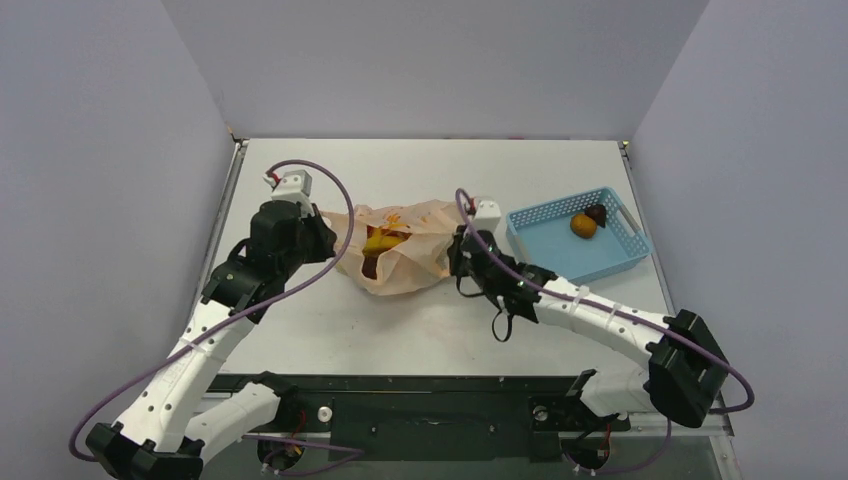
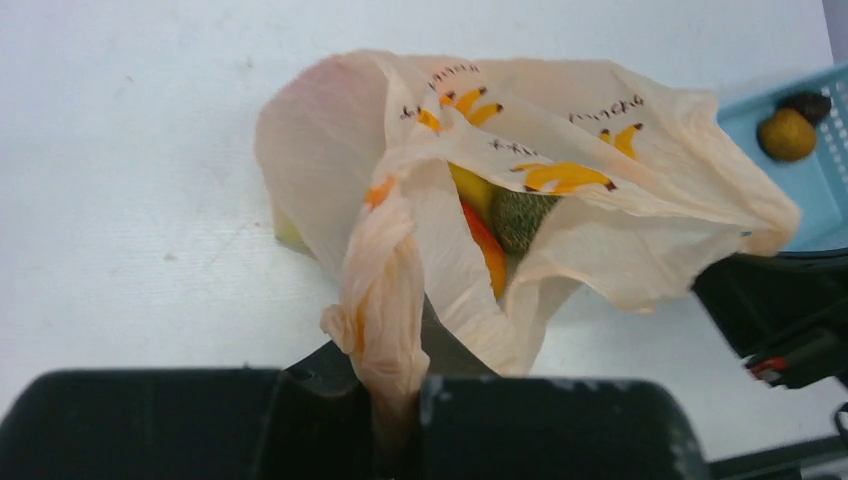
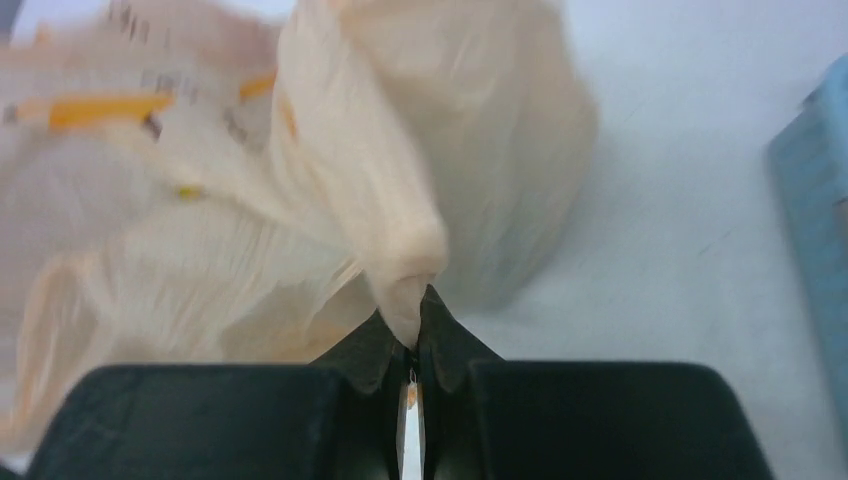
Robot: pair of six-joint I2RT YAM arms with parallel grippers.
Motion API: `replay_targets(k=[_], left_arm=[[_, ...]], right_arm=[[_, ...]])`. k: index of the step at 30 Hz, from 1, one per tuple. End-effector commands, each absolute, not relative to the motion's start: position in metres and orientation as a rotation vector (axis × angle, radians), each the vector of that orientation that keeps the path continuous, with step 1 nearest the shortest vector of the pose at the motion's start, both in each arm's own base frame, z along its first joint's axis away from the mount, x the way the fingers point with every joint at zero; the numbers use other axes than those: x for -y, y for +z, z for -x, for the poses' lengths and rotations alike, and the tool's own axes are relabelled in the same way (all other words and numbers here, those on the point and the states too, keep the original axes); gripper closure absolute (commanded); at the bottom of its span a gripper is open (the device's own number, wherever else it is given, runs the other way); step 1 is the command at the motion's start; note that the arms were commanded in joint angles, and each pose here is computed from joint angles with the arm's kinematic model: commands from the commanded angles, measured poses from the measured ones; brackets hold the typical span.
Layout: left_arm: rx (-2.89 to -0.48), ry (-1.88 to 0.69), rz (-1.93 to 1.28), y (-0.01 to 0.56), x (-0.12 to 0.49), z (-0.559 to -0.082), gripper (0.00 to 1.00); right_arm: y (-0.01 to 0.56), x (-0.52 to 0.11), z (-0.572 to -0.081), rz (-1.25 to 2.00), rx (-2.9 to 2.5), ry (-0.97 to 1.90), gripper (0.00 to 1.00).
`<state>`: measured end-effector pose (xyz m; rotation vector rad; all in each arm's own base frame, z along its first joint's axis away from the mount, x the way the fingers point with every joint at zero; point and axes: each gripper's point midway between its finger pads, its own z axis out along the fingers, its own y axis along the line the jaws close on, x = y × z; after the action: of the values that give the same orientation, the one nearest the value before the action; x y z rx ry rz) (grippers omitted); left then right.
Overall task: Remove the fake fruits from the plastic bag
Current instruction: Adjust the plastic bag at the center of the board.
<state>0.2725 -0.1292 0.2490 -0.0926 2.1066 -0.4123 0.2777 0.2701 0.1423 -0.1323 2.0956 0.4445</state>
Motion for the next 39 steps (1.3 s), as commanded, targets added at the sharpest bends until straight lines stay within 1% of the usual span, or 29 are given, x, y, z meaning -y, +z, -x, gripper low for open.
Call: replay_targets(k=[1,4,5,6,7,8,9,10,12,15,16,17,18,19,20,21,22,25,27,28,29,30,31,32,33,35,36,39], left_arm=[[-1.962,-0.286,0.26,0.301,0.091,-0.306,1.0],[-1.95,-0.272,0.304,0.321,0.074,-0.339,1.0],[-1.953,-0.279,0.305,0.325,0.071,-0.345,1.0],[-1.943,-0.311,0.312,0.338,0.066,-0.36,1.0],[-1.949,-0.324,0.311,0.342,0.064,-0.365,1.0],[-1.927,-0.362,0.303,0.36,0.061,-0.374,1.0],[-1.924,-0.382,0.286,0.368,0.062,-0.376,1.0],[-1.906,-0.431,0.25,0.383,0.066,-0.379,1.0],[-1.887,-0.491,0.184,0.397,0.076,-0.375,1.0],[-1.881,-0.579,0.117,0.399,0.09,-0.356,1.0],[-1.915,-0.613,0.105,0.385,0.095,-0.351,1.0],[-1.902,-0.643,0.107,0.388,0.098,-0.34,1.0],[-1.943,-0.68,0.111,0.367,0.103,-0.334,1.0],[-1.972,-0.727,0.122,0.351,0.108,-0.32,1.0],[-1.963,-0.756,0.12,0.348,0.111,-0.314,1.0],[-1.991,-0.807,0.141,0.33,0.116,-0.3,1.0],[-1.981,-0.829,0.149,0.326,0.117,-0.295,1.0],[-2.005,-0.956,0.236,0.285,0.127,-0.26,1.0],[-2.0,-1.005,0.257,0.27,0.13,-0.242,1.0],[-2.015,-1.015,0.275,0.263,0.13,-0.235,1.0],[-2.017,-1.026,0.271,0.257,0.131,-0.225,1.0],[-2.037,-1.032,0.277,0.251,0.131,-0.218,1.0],[-2.055,-1.041,0.273,0.245,0.132,-0.207,1.0],[-2.062,-1.037,0.267,0.242,0.131,-0.202,1.0],[-2.078,-1.027,0.272,0.239,0.13,-0.194,1.0],[-2.095,-0.993,0.276,0.236,0.126,-0.185,1.0],[-2.096,-0.985,0.274,0.235,0.125,-0.183,1.0],[-2.109,-0.992,0.26,0.235,0.126,-0.174,1.0]], right_arm=[[0.221,-0.228,-0.347,0.008,-2.01,0.412,1.0],[0.252,-0.215,-0.397,-0.011,-2.097,0.446,1.0],[0.26,-0.214,-0.403,0.003,-2.102,0.47,1.0],[0.283,-0.213,-0.415,0.003,-2.087,0.507,1.0],[0.296,-0.212,-0.421,0.001,-2.071,0.514,1.0],[0.32,-0.209,-0.43,-0.007,-2.039,0.527,1.0],[0.326,-0.209,-0.435,-0.001,-2.034,0.527,1.0],[0.353,-0.206,-0.438,0.002,-1.99,0.54,1.0],[0.377,-0.206,-0.439,0.019,-1.947,0.56,1.0],[0.391,-0.216,-0.435,0.066,-1.923,0.619,1.0],[0.388,-0.222,-0.431,0.091,-1.935,0.652,1.0],[0.376,-0.227,-0.427,0.105,-1.965,0.664,1.0],[0.368,-0.231,-0.421,0.126,-1.986,0.681,1.0],[0.348,-0.237,-0.41,0.152,-2.034,0.679,1.0],[0.334,-0.239,-0.404,0.172,-2.06,0.654,1.0],[0.307,-0.245,-0.388,0.2,-2.114,0.619,1.0],[0.294,-0.248,-0.379,0.238,-2.134,0.59,1.0],[0.232,-0.258,-0.329,0.364,-2.232,0.461,1.0],[0.206,-0.253,-0.304,0.407,-2.259,0.388,0.96],[0.208,-0.251,-0.293,0.415,-2.243,0.391,0.93],[0.19,-0.241,-0.284,0.415,-2.271,0.351,0.91],[0.195,-0.235,-0.278,0.404,-2.247,0.359,0.88],[0.18,-0.226,-0.272,0.397,-2.264,0.329,0.87],[0.187,-0.22,-0.268,0.384,-2.234,0.342,0.86],[0.178,-0.215,-0.264,0.385,-2.232,0.329,0.86],[0.177,-0.204,-0.261,0.369,-2.212,0.308,0.94],[0.176,-0.199,-0.258,0.364,-2.214,0.292,1.0],[0.167,-0.182,-0.254,0.324,-2.252,0.204,1.0]])
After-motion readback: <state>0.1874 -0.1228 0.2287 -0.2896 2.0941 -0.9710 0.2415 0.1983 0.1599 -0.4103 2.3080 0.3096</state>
